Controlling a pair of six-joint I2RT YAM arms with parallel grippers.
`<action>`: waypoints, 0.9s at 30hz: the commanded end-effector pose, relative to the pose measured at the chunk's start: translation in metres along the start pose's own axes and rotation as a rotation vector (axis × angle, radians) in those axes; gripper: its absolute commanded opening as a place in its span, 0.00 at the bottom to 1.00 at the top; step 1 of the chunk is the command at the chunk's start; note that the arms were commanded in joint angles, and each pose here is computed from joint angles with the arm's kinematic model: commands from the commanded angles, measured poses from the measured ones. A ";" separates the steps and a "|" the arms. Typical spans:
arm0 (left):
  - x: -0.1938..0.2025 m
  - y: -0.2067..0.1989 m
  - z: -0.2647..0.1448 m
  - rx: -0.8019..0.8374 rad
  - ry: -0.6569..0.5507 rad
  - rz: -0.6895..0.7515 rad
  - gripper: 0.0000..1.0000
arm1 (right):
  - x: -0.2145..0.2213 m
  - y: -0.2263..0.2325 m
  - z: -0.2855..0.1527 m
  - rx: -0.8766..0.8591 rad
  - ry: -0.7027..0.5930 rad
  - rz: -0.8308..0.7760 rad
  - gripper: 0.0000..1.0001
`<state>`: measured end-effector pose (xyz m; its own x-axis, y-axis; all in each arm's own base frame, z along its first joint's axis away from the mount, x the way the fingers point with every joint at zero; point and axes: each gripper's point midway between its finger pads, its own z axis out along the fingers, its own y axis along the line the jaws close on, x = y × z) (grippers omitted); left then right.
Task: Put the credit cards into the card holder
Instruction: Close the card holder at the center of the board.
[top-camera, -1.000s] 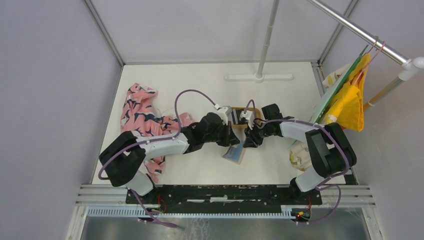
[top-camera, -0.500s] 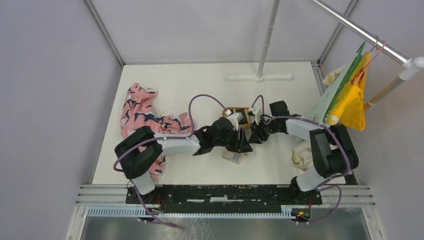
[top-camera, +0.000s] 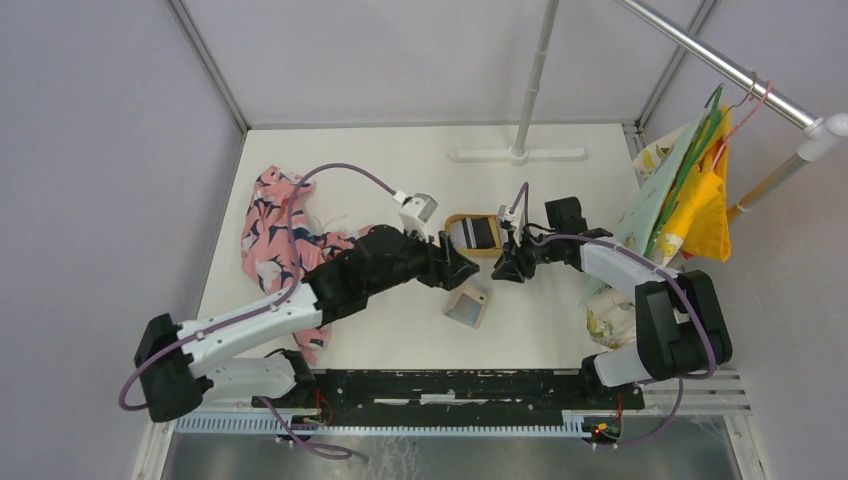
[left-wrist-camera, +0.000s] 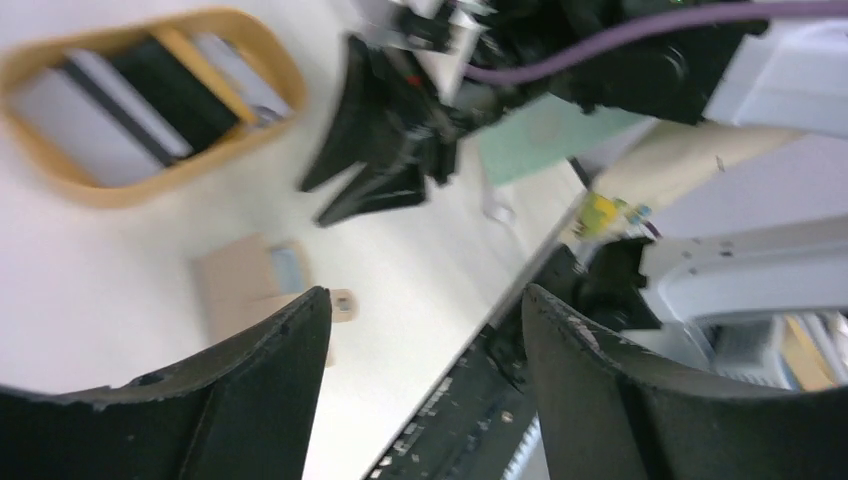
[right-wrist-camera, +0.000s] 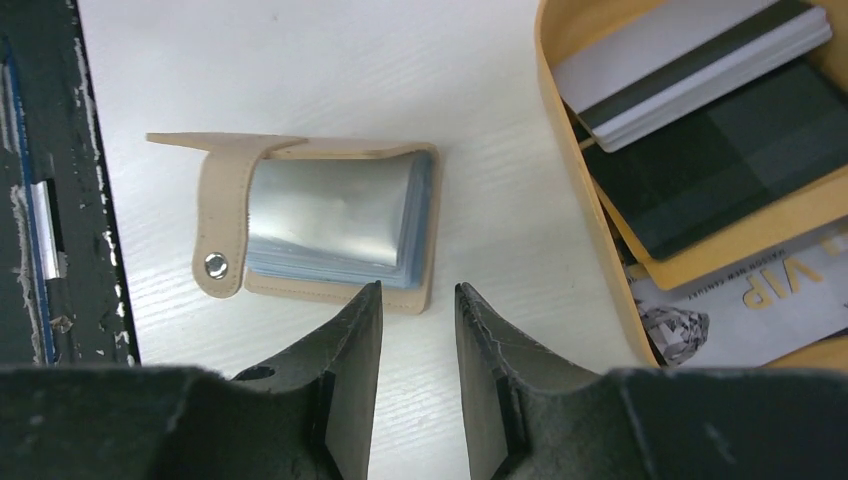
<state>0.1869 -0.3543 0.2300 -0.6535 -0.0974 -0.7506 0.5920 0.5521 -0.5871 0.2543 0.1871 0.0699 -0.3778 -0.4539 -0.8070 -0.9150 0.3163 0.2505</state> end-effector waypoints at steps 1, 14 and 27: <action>0.014 0.101 -0.032 -0.401 -0.019 0.087 0.70 | -0.025 0.011 -0.004 -0.057 -0.095 -0.101 0.38; 0.079 0.111 0.047 -0.266 0.209 0.011 0.44 | -0.043 0.047 -0.007 -0.209 -0.214 -0.162 0.38; 0.128 0.117 0.064 -0.363 0.315 0.013 0.58 | -0.016 0.046 0.024 -0.177 -0.059 -0.104 0.27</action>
<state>0.1913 -0.3396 0.0364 -0.8051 0.1763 -0.5663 0.4515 0.8013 -0.3925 0.2087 0.2337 0.0950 -0.2993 -0.3607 -0.8834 -0.9524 0.0564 0.2997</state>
